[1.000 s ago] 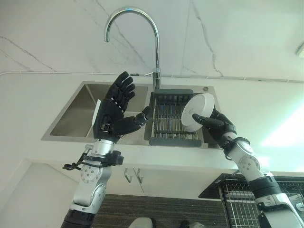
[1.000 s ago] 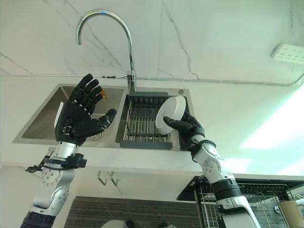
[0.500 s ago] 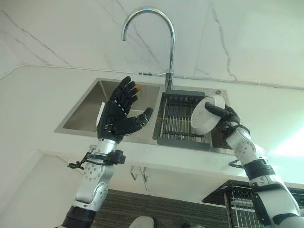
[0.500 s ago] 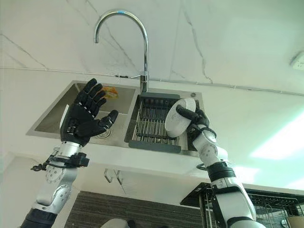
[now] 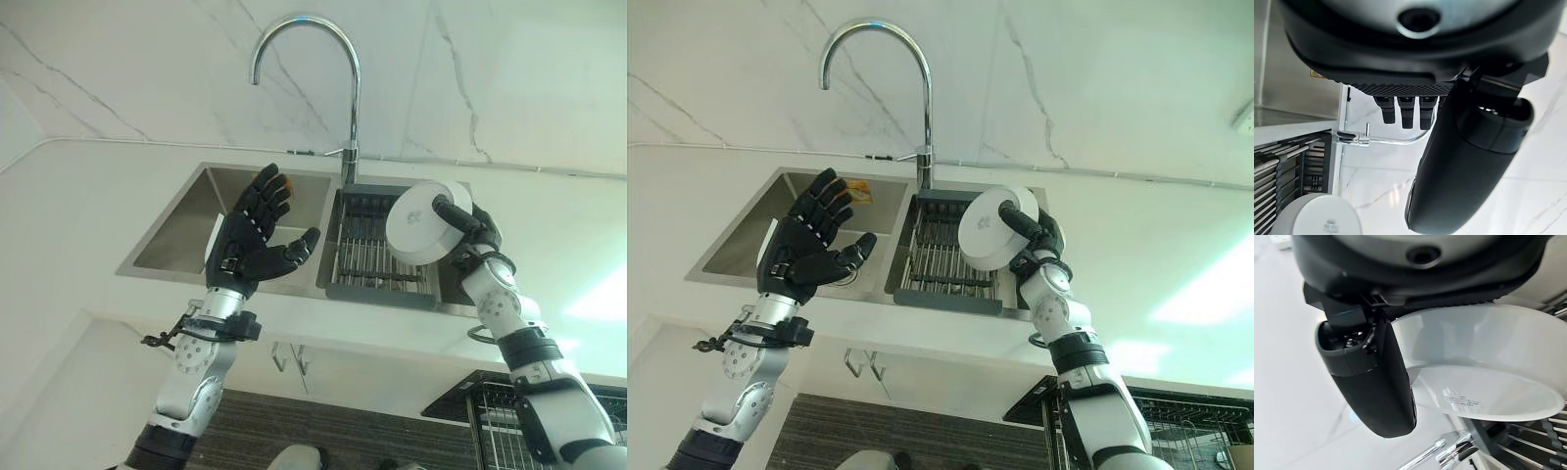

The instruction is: Place the dishes in the dishwasher.

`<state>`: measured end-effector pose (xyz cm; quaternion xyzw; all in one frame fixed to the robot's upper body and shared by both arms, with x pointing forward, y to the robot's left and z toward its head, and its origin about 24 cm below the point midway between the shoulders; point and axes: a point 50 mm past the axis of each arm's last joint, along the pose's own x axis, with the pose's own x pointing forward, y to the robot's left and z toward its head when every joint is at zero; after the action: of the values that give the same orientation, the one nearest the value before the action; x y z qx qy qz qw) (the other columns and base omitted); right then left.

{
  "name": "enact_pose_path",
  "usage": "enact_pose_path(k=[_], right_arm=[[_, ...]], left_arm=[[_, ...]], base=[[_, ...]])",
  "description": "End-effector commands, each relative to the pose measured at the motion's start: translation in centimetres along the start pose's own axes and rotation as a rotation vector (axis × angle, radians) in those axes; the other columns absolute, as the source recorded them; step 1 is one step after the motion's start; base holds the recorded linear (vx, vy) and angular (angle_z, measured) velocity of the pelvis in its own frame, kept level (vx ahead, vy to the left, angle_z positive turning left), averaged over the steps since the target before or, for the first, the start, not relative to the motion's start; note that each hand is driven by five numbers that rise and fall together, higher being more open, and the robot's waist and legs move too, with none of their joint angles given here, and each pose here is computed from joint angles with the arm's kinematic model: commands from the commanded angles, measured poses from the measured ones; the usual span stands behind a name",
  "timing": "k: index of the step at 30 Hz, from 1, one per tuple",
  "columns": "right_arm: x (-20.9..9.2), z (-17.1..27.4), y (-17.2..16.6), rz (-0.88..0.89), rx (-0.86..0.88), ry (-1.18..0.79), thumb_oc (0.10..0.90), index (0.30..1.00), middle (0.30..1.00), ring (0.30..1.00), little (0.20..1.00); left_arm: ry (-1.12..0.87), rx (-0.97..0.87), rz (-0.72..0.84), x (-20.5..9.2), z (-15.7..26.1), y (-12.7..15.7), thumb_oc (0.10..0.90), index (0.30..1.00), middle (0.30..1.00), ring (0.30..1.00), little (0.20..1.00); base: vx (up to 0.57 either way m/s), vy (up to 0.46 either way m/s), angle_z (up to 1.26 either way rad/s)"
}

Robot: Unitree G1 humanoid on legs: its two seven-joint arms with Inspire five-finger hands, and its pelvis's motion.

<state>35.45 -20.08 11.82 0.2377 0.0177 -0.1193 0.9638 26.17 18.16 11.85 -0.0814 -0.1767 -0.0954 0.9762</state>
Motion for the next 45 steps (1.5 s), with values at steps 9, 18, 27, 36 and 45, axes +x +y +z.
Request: enact_pose_path(k=[9, 18, 27, 36, 45], right_arm=[[-7.8, 8.7, 4.3, 0.408, 0.246, -0.637, 0.400, 0.300, 0.300, 0.300, 0.300], [-13.3, 12.0, 6.1, 0.661, 0.424, -0.926, 0.400, 0.300, 0.300, 0.300, 0.300], [-14.3, 12.8, 5.0, 0.699, 0.412, -0.948, 0.400, 0.300, 0.300, 0.300, 0.300], [-13.8, 11.5, 6.5, 0.740, 0.292, -0.981, 0.400, 0.300, 0.300, 0.300, 0.300], [-13.0, 10.5, 1.7, 0.534, 0.035, -1.036, 0.400, 0.300, 0.300, 0.300, 0.300]], left_arm=[[-0.318, 0.102, -0.131, -0.1, 5.9, -0.9, 0.800, 0.900, 0.900, 0.900, 0.900], [-0.399, 0.102, -0.233, 1.4, 8.2, -2.4, 0.800, 0.900, 0.900, 0.900, 0.900], [-0.374, 0.091, -0.289, -0.3, 7.3, -3.6, 0.800, 0.900, 0.900, 0.900, 0.900], [0.242, -0.176, -0.704, -4.2, -2.3, -7.5, 0.800, 0.900, 0.900, 0.900, 0.900], [0.761, -0.261, -0.345, -12.5, -13.1, -2.5, 0.800, 0.900, 0.900, 0.900, 0.900]], base=[[-0.13, 0.005, -0.44], [-0.31, -0.376, -0.73], [-0.17, -0.310, -0.40], [0.05, 0.068, -0.31], [0.05, -0.022, 0.27]])
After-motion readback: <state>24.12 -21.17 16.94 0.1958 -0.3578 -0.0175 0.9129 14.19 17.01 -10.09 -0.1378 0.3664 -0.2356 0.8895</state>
